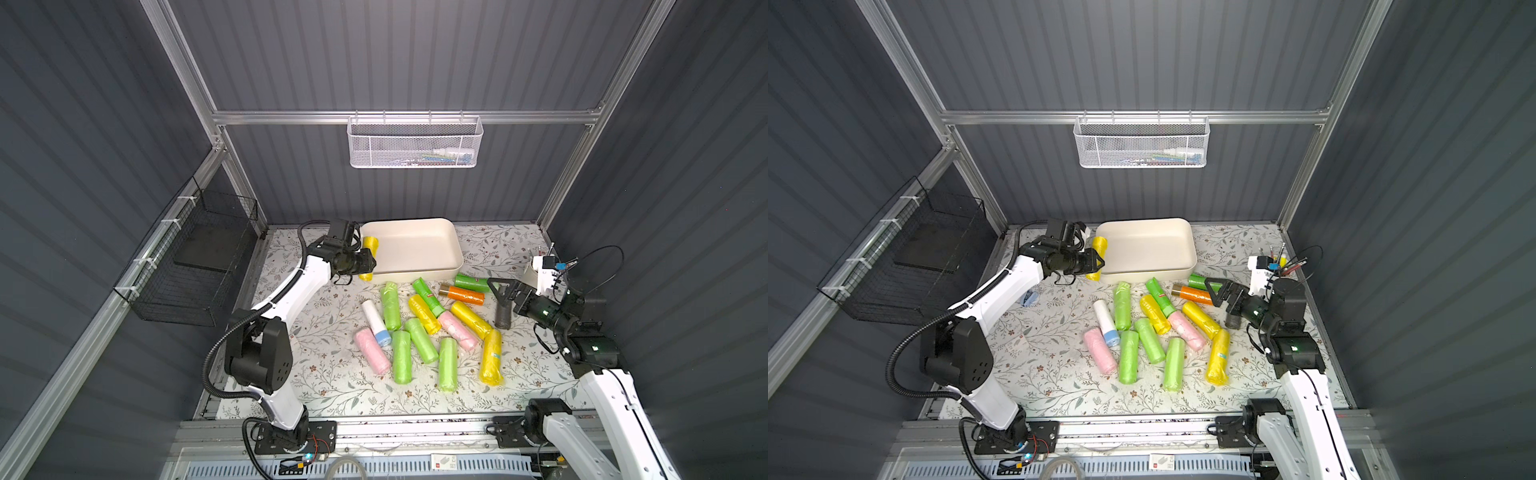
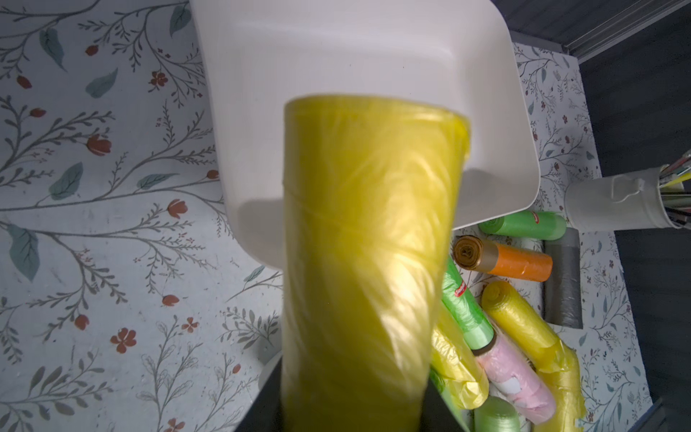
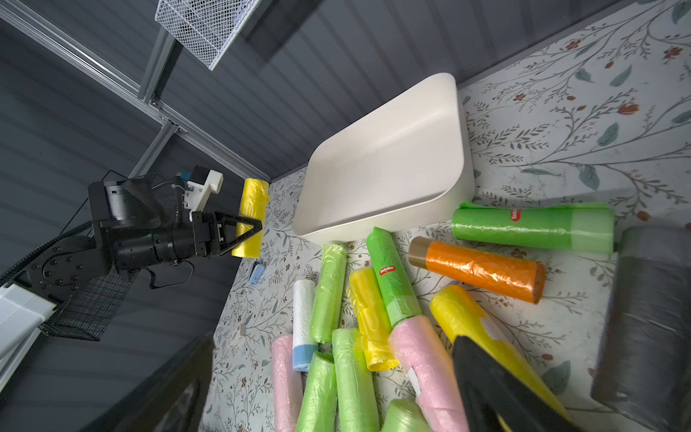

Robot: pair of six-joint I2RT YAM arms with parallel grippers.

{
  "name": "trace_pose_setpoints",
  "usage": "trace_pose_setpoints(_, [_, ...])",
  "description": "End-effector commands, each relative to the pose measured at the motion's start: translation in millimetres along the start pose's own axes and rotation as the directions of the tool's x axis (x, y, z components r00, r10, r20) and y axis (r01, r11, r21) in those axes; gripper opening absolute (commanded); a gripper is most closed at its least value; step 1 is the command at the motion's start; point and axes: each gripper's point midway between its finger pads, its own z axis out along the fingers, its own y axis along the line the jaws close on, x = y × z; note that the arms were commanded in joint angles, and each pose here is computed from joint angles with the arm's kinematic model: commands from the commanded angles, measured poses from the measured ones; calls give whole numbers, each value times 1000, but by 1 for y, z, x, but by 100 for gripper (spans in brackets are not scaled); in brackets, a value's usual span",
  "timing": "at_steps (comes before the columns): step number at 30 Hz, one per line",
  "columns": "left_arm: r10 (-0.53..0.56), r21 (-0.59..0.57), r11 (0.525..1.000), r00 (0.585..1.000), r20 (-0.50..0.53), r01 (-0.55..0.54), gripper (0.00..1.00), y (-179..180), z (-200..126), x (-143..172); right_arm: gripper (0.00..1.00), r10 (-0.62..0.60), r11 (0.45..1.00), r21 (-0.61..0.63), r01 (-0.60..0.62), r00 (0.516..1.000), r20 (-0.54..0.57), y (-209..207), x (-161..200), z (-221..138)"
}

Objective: Put the roll of trash bags into the storage box
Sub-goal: Place the roll of trash bags in the storage box.

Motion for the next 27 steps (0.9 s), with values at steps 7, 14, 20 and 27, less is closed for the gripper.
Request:
trace_pose_setpoints(7, [-21,14,1000,1000,-16,21,39,-3,56,-33,99,-25,1000,7,25,1000,10,7,2,-13])
trace_pose_setpoints(14, [-21,-74,997,1000,23,23,39,13,86,-55,99,-19,999,38,19,1000,3,-1,10,-15])
trace_pose_setpoints(20, [-4,-169,986,999,42,11,38,25,103,-67,99,-20,998,64,21,1000,-5,-8,12,-13])
trace_pose_setpoints(27, [2,-280,960,1000,19,3,38,41,124,-64,99,-2,995,95,4,1000,-19,-15,17,-14])
